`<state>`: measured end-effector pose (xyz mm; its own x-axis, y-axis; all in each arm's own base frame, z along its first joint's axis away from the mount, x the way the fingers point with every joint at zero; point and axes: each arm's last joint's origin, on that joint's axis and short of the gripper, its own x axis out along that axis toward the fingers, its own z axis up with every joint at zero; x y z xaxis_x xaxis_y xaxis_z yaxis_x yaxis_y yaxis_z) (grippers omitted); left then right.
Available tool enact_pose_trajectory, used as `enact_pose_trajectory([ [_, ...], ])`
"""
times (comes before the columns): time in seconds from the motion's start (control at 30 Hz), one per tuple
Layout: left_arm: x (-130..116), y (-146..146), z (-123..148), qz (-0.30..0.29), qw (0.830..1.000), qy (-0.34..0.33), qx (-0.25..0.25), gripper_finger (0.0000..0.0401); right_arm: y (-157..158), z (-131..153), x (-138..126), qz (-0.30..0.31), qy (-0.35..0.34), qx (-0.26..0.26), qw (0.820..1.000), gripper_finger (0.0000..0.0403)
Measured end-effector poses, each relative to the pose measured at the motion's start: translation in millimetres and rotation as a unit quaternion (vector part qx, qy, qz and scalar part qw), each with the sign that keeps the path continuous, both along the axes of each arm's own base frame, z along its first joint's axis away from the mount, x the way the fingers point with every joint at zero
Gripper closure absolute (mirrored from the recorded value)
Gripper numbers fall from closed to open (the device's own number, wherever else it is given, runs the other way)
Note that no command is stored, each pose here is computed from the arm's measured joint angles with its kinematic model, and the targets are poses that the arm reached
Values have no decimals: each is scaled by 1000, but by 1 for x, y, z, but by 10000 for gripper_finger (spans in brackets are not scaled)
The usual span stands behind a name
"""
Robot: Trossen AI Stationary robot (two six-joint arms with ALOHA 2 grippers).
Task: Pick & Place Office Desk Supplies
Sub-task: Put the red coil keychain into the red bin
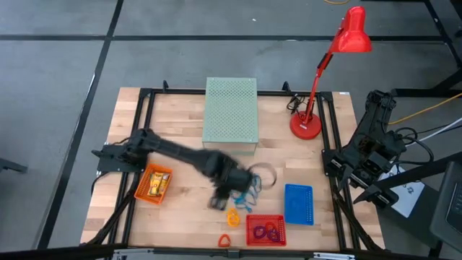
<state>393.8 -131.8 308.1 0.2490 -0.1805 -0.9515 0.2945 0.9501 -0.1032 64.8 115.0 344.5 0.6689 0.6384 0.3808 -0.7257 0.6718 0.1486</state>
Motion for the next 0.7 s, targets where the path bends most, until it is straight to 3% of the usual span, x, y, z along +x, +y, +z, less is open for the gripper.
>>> enact_pose_trajectory([
  [0.17,-34,-71,-10,-168,984,-10,60,270,0,0,0,-4,-7,-10,1000,197],
  [0.3,-49,-106,-27,-196,976,-35,85,271,0,0,0,-6,-9,-12,1000,197],
  [0.43,-46,-115,-57,-134,990,-28,15,272,0,0,0,-13,-6,-11,1000,197],
  [0.57,-37,-109,-91,-9,999,-26,-39,272,0,0,0,-12,-5,-5,1000,197],
  [0.7,-27,-98,-112,135,984,-18,-116,272,0,0,0,-8,3,2,1000,197],
])
